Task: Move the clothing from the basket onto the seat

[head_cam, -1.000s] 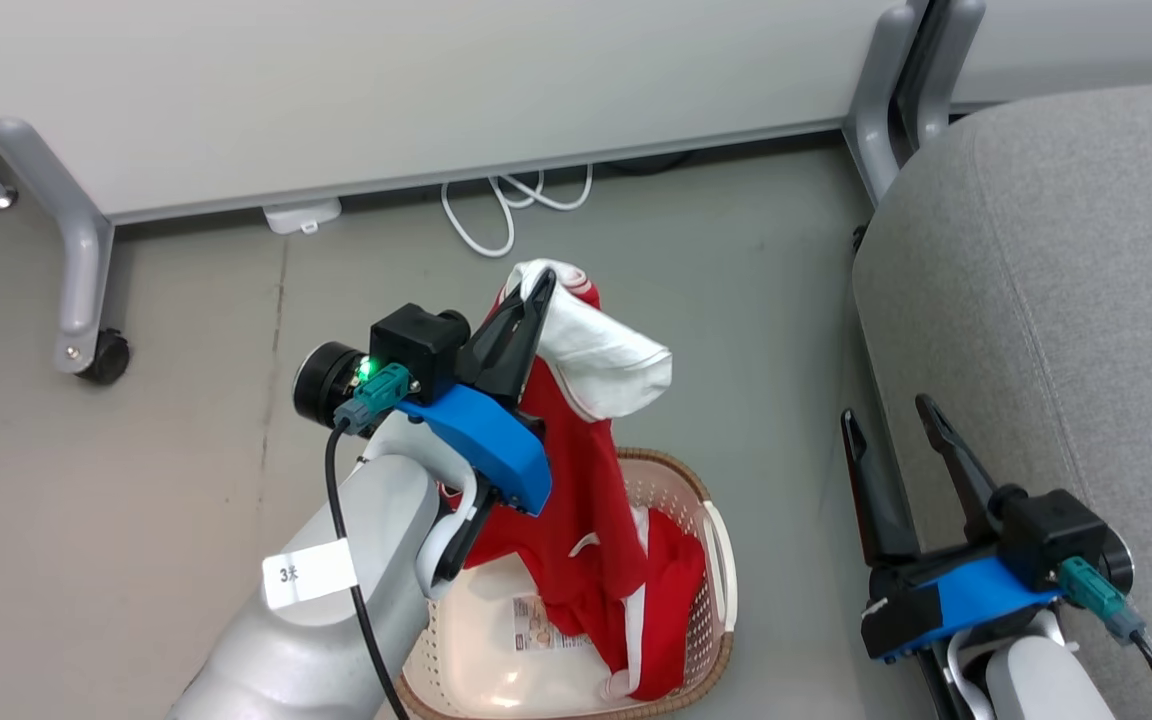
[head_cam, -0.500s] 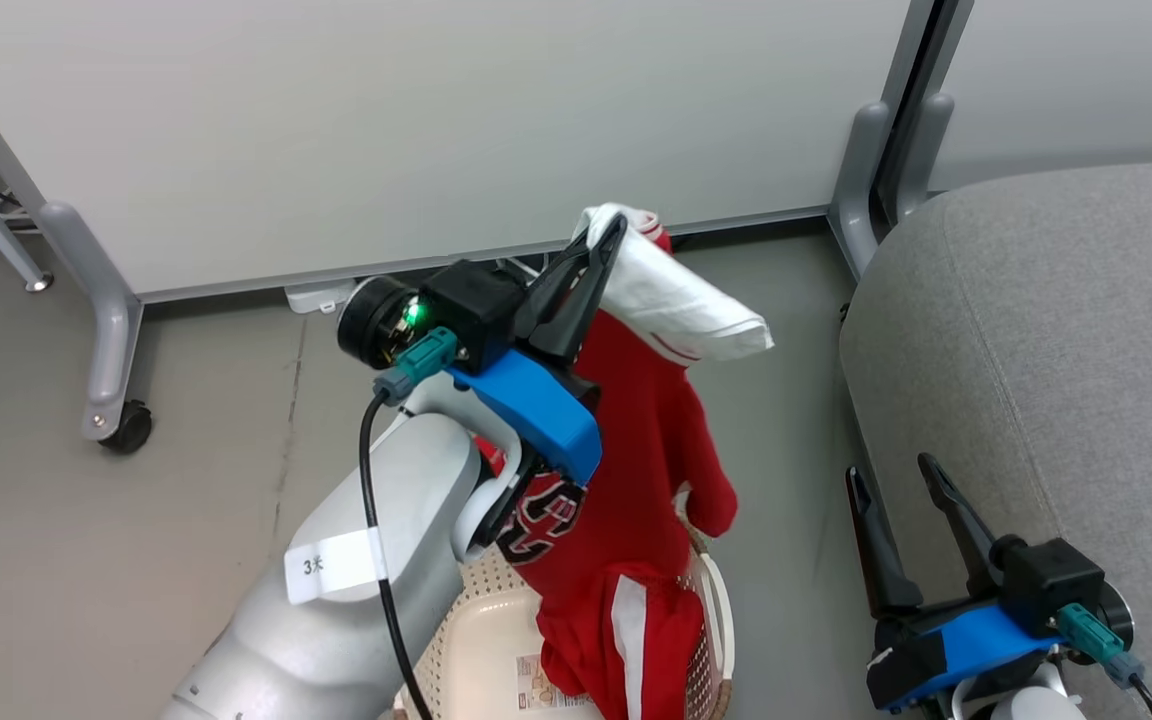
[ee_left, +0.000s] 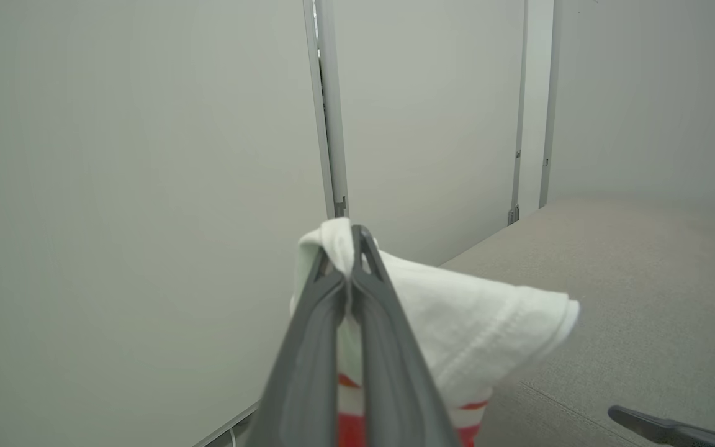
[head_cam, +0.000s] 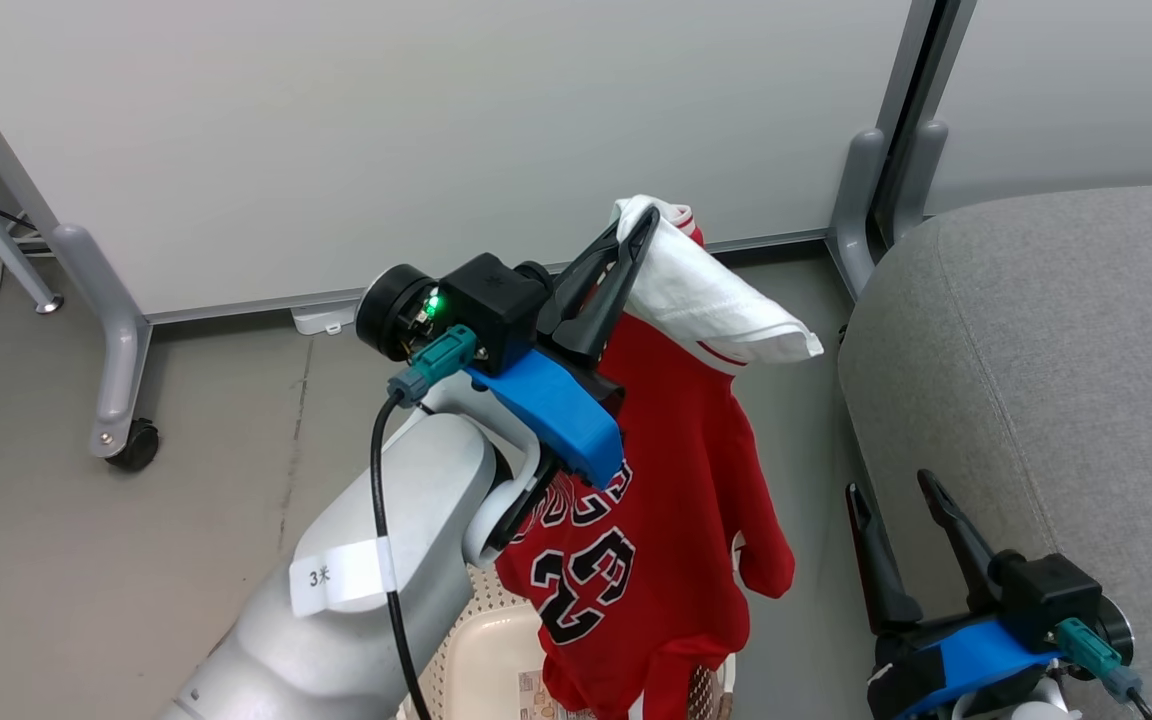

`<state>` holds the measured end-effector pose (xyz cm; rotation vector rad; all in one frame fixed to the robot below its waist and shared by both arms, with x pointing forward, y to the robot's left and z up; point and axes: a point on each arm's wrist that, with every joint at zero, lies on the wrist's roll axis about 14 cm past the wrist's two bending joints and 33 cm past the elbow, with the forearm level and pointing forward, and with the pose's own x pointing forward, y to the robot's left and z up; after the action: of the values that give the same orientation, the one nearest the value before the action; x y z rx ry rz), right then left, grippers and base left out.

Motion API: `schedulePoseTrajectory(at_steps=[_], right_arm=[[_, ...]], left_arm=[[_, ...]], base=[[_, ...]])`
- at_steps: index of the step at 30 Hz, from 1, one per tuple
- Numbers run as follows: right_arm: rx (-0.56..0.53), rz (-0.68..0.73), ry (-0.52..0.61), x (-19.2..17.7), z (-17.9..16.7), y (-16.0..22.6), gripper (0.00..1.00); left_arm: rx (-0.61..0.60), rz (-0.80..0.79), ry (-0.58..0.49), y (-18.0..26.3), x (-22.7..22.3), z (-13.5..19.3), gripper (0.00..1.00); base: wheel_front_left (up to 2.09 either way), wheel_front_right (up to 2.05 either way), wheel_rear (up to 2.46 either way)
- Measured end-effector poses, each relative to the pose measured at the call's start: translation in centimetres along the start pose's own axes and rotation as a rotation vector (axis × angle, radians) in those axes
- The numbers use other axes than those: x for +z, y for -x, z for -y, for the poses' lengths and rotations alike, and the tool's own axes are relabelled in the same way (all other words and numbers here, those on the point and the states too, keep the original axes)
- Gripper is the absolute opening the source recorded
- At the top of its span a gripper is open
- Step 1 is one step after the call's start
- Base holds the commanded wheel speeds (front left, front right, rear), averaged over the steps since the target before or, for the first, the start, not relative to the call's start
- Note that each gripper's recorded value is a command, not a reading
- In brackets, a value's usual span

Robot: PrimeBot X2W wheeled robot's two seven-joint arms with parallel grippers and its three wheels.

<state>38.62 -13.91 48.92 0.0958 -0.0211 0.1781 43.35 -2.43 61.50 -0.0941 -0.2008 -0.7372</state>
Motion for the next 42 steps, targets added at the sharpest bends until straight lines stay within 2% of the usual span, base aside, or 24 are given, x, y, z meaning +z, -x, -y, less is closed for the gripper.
schedulePoseTrajectory(at_steps=[8,22,28,38,39,40,41,42], right_arm=[[0.084,0.023,0.033,0.8,-2.6,-0.9,1.0],[0.317,0.122,0.155,4.5,-8.3,-5.5,1.0],[0.357,0.125,0.182,4.9,-9.4,-7.3,1.0],[0.381,0.055,0.211,3.1,-9.8,-8.8,1.0],[0.38,0.047,0.209,2.9,-9.7,-8.8,0.57],[0.379,0.037,0.205,2.6,-9.7,-8.8,0.57],[0.378,0.027,0.202,2.3,-9.7,-8.8,0.04],[0.378,0.023,0.196,2.2,-9.7,-8.9,0.0]], left_arm=[[0.004,0.006,-0.003,0.3,0.4,0.0,0.0],[0.01,-0.01,0.002,0.5,-0.3,-0.4,0.0],[-0.008,-0.016,0.003,0.3,-0.6,0.2,0.0],[-0.043,-0.017,0.001,-0.1,-0.7,1.1,0.0],[-0.045,-0.017,0.0,-0.2,-0.7,1.1,0.0],[-0.046,-0.017,0.001,-0.2,-0.8,1.1,0.0],[-0.047,-0.018,0.001,-0.2,-0.8,1.1,0.0],[-0.048,-0.018,0.001,-0.2,-0.8,1.2,0.0]], base=[[0.0,0.0,0.0],[0.0,0.0,0.0],[0.0,0.0,0.0],[0.0,0.0,0.0],[0.0,0.0,0.0],[0.0,0.0,0.0],[0.0,0.0,0.0],[0.0,0.0,0.0]])
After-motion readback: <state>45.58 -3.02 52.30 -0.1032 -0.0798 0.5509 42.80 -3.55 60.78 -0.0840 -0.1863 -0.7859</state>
